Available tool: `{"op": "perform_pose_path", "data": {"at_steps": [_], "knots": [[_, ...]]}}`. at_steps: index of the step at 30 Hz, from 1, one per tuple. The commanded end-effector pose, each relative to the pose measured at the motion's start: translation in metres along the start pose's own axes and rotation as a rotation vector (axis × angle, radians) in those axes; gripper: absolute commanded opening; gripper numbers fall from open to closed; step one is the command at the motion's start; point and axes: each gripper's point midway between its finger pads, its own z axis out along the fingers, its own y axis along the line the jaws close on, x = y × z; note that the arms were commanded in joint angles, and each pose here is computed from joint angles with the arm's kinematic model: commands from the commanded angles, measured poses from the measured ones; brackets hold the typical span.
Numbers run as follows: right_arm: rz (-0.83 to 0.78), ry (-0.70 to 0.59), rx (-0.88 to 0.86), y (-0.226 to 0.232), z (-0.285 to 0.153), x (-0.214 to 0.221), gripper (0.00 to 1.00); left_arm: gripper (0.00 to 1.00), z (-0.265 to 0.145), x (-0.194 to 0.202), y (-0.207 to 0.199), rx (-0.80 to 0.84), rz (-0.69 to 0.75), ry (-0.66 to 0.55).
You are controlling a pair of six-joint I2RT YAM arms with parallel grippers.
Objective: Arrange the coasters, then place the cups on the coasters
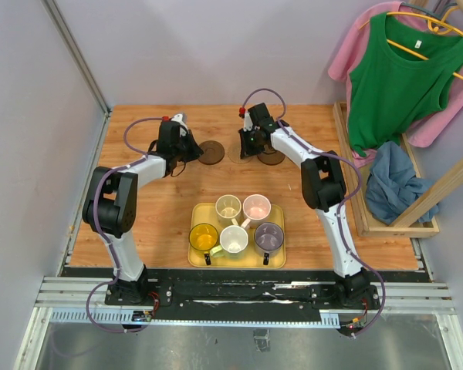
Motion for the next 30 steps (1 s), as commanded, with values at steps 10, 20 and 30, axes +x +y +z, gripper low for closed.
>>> {"op": "perform_pose_path", "data": {"at_steps": [10, 20, 30], "knots": [[-0.029, -0.082, 0.015, 0.004, -0.040, -0.021, 0.08, 0.00, -0.003, -0.021, -0.008, 0.019, 0.009, -0.046], [-0.058, -0.190, -0.033, 0.026, -0.083, -0.053, 0.13, 0.01, -0.014, -0.027, -0.011, 0.017, 0.016, -0.067], [0.017, -0.277, 0.058, -0.008, -0.145, -0.058, 0.16, 0.01, -0.049, -0.050, -0.021, 0.012, 0.054, -0.147]]}}
